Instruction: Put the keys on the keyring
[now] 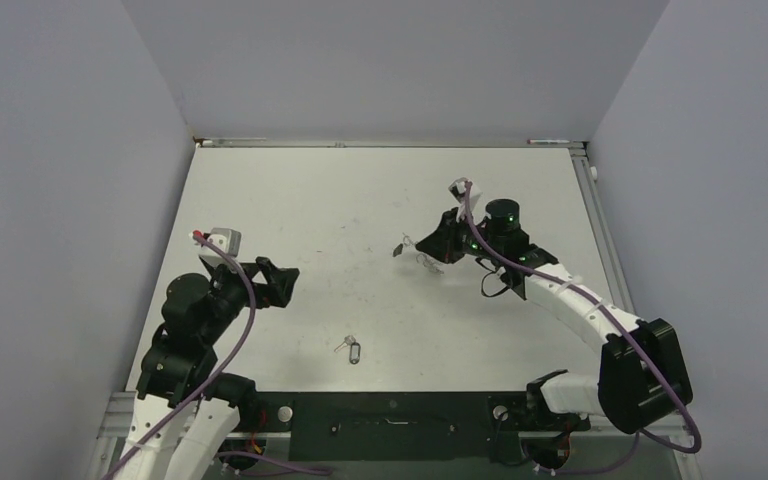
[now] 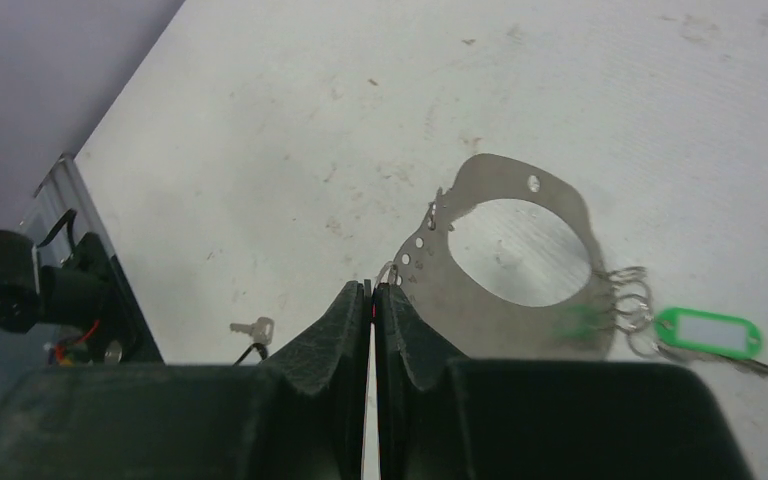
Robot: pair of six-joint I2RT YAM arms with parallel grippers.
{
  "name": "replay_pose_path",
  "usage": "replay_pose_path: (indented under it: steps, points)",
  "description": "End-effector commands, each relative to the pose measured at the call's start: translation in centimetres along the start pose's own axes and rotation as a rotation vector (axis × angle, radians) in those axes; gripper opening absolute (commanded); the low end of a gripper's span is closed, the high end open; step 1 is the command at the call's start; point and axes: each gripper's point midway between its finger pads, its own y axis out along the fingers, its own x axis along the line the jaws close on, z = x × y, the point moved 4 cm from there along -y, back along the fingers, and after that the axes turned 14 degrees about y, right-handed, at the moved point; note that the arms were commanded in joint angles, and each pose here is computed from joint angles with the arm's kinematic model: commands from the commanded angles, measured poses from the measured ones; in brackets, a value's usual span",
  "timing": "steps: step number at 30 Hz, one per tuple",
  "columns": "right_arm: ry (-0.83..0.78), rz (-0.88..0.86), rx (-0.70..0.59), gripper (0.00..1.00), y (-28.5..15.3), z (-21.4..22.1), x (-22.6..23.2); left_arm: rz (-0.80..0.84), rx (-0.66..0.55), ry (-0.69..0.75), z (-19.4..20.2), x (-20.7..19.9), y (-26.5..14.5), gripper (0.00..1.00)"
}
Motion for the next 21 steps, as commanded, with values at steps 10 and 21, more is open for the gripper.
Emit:
replay_pose_path:
  steps: [10, 21]
  points:
    - [-0.303, -0.408, -0.031, 0.05, -3.8, -1.9, 10.4, 0.507, -0.149, 0.036, -3.0, -6.5, -1.5, 0.78]
    - [-0.389, -0.542, -0.014, 0.05, -5.3, -1.3, 14.7, 0.722, -0.225, -0.035, -4.4, -9.1, -2.2, 0.71]
